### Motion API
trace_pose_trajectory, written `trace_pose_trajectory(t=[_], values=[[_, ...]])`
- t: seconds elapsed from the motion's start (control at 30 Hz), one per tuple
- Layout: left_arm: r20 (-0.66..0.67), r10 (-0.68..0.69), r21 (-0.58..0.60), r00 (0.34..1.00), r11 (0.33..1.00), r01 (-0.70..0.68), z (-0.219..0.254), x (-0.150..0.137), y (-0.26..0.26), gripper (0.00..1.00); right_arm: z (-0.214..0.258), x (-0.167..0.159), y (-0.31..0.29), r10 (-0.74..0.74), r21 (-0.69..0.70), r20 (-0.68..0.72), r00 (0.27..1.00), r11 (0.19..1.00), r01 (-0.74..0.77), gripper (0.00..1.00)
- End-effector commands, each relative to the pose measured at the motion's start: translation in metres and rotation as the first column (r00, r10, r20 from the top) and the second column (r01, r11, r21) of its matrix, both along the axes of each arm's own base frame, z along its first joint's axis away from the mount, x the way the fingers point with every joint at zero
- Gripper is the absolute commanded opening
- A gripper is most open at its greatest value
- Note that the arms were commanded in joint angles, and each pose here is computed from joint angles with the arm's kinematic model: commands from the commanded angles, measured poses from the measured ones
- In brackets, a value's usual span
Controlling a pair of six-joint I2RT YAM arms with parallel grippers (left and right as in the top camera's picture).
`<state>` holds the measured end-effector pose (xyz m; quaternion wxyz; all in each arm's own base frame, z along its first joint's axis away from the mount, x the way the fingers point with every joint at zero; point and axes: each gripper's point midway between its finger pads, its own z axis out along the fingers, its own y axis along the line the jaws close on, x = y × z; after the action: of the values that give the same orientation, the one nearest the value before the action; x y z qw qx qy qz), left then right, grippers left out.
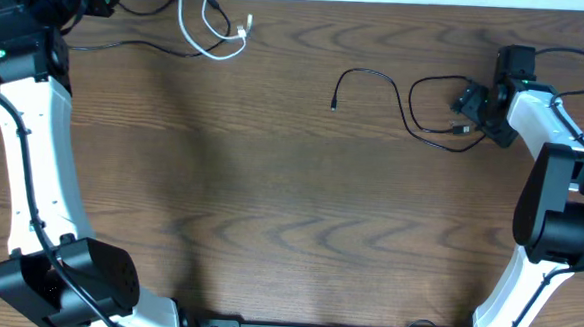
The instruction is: Untangle cables
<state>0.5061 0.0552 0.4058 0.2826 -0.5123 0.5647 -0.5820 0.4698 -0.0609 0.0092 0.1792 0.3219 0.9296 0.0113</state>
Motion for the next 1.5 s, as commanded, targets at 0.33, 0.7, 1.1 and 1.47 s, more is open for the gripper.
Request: trace_pose_trajectory(t=[0.33,0.7,1.1,1.47], values=[[-0.153,0.496,0.432,0.855,0.811,-0.393,-0.056,-0.027,0.108,0.07,0.016,0.005,0.004,0.006,-0.005,0.033,0.999,1.0,-0.006,0.99],[0.052,0.778,0.678,0.626,0.433,-0.594,-0.03,-0.071,0.233,0.08,0.016,0.005,0.005,0.007,-0.003,0.033,0.999,1.0,-0.007,0.99],[0.007,0.866,0.787,0.5,0.303,-0.538,-0.093,-0.085,0.321,0.07,0.015,0.005,0.02,0.038,0.08,0.036,0.999,0.996,-0.041,0.99],[-0.14,0.769,0.849,0.624,0.417,-0.324,-0.192,-0.046,0.327,0.07,0.016,0.004,0.046,0.089,0.191,0.043,0.995,0.977,-0.096,0.99]])
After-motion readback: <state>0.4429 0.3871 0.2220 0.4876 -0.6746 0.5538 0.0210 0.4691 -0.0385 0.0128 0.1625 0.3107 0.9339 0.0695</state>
